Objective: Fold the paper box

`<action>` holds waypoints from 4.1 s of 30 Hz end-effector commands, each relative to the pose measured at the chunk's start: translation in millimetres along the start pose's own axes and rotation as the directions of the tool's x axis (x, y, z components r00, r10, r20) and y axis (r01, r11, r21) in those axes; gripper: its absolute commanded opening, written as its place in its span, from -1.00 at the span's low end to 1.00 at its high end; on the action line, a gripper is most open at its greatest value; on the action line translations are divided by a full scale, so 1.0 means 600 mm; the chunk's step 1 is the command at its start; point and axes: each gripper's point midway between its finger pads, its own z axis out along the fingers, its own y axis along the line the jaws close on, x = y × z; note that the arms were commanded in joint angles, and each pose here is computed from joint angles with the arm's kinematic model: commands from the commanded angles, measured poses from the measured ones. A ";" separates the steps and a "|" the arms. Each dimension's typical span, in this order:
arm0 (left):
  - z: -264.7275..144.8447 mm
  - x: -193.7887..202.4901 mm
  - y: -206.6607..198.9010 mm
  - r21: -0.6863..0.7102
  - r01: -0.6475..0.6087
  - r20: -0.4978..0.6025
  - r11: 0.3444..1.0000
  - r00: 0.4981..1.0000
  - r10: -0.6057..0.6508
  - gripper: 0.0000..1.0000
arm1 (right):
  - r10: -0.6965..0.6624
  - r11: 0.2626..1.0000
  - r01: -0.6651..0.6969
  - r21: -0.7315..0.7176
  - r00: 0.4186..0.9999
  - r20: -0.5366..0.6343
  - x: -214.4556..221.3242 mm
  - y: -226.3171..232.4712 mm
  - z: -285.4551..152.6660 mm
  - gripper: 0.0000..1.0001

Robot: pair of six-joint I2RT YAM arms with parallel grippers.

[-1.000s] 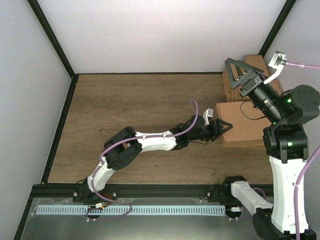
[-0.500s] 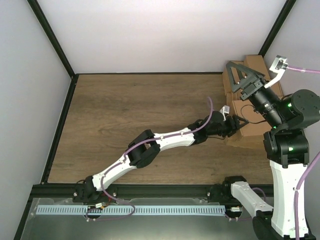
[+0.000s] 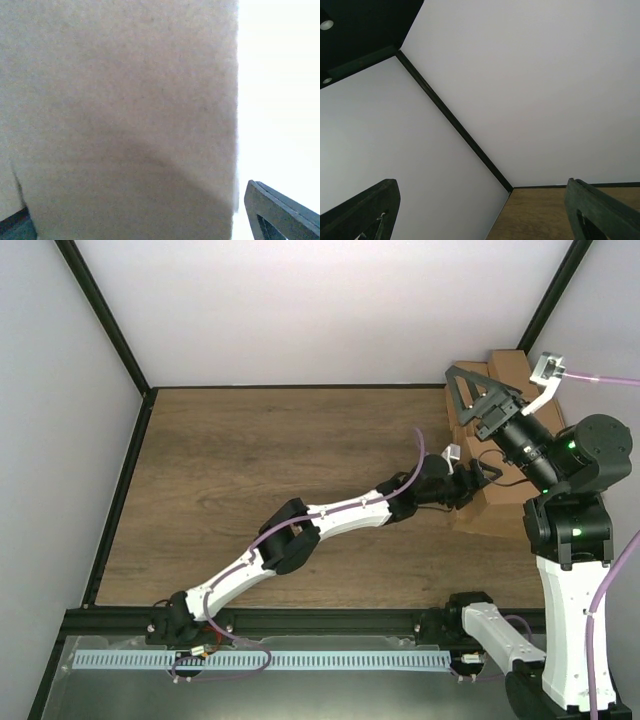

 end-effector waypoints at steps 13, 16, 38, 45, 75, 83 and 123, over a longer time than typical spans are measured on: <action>-0.053 -0.056 0.019 -0.284 -0.087 0.100 0.955 0.988 0.120 1.00 | 0.027 0.999 -0.029 -0.040 0.999 -0.040 0.019 -0.001 0.008 0.86; -0.054 -0.061 0.012 -0.277 -0.113 0.099 0.954 0.984 0.145 1.00 | 0.033 0.999 -0.034 -0.038 0.998 -0.045 0.023 -0.004 0.010 0.86; -0.108 -0.081 -0.019 -0.391 -0.207 0.112 0.897 0.956 0.269 1.00 | 0.009 1.000 -0.009 -0.014 0.999 -0.053 0.032 -0.012 0.003 0.87; -0.154 -0.075 -0.071 -0.353 -0.220 0.131 0.909 0.951 0.281 0.99 | 0.007 1.000 -0.007 -0.006 0.998 -0.059 0.036 -0.019 0.006 0.87; -0.008 0.004 -0.048 0.048 -0.035 -0.111 0.998 0.993 0.040 -0.76 | -0.017 1.000 0.017 0.004 0.998 -0.053 0.031 -0.018 0.004 0.88; -0.120 -0.063 -0.053 -0.228 -0.246 0.034 0.942 0.965 0.260 0.17 | -0.009 1.000 0.010 0.003 0.995 -0.094 0.060 -0.040 0.011 0.90; -1.094 -0.321 0.105 -0.969 0.047 0.245 0.241 0.255 0.936 1.00 | -0.661 0.695 0.713 0.097 0.685 -0.307 0.441 -0.409 0.101 1.00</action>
